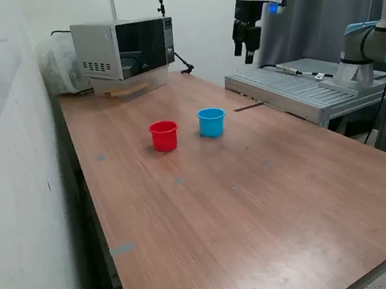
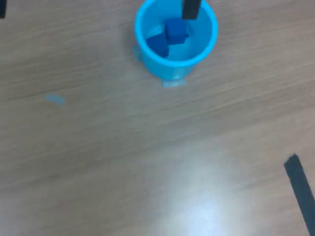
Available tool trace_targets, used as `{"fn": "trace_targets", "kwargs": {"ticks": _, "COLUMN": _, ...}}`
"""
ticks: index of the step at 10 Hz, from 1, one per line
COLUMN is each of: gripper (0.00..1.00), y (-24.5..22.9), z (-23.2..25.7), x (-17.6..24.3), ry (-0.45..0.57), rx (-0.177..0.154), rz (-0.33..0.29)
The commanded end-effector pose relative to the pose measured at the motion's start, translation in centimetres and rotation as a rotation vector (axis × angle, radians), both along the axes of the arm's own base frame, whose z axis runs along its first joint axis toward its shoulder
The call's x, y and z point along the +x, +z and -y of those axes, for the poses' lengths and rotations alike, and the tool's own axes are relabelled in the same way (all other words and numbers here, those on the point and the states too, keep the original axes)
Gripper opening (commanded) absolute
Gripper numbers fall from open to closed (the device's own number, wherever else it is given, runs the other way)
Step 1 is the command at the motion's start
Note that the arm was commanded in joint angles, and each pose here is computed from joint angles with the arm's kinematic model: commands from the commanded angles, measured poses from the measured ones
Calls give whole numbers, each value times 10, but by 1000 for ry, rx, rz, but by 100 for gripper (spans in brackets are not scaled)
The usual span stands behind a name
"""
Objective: Place red objects in the red bin, and blue objects in the blue bin.
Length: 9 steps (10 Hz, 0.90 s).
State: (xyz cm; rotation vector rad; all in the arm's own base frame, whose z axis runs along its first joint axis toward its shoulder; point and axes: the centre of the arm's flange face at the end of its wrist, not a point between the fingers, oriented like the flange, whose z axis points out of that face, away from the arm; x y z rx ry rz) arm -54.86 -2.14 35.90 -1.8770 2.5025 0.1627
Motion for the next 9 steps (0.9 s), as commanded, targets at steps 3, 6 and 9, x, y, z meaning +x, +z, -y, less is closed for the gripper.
{"fn": "trace_targets", "kwargs": {"ticks": 3, "gripper": 100, "y": 105, "z": 83, "x": 168, "ry": 132, "rx": -46, "rz": 370}}
{"fn": "trace_targets", "kwargs": {"ticks": 6, "gripper": 100, "y": 96, "z": 86, "x": 206, "ry": 131, "rx": -74, "rz": 591}}
{"fn": "trace_targets", "kwargs": {"ticks": 9, "gripper": 100, "y": 95, "z": 83, "x": 205, "ry": 122, "rx": -75, "rz": 591}}
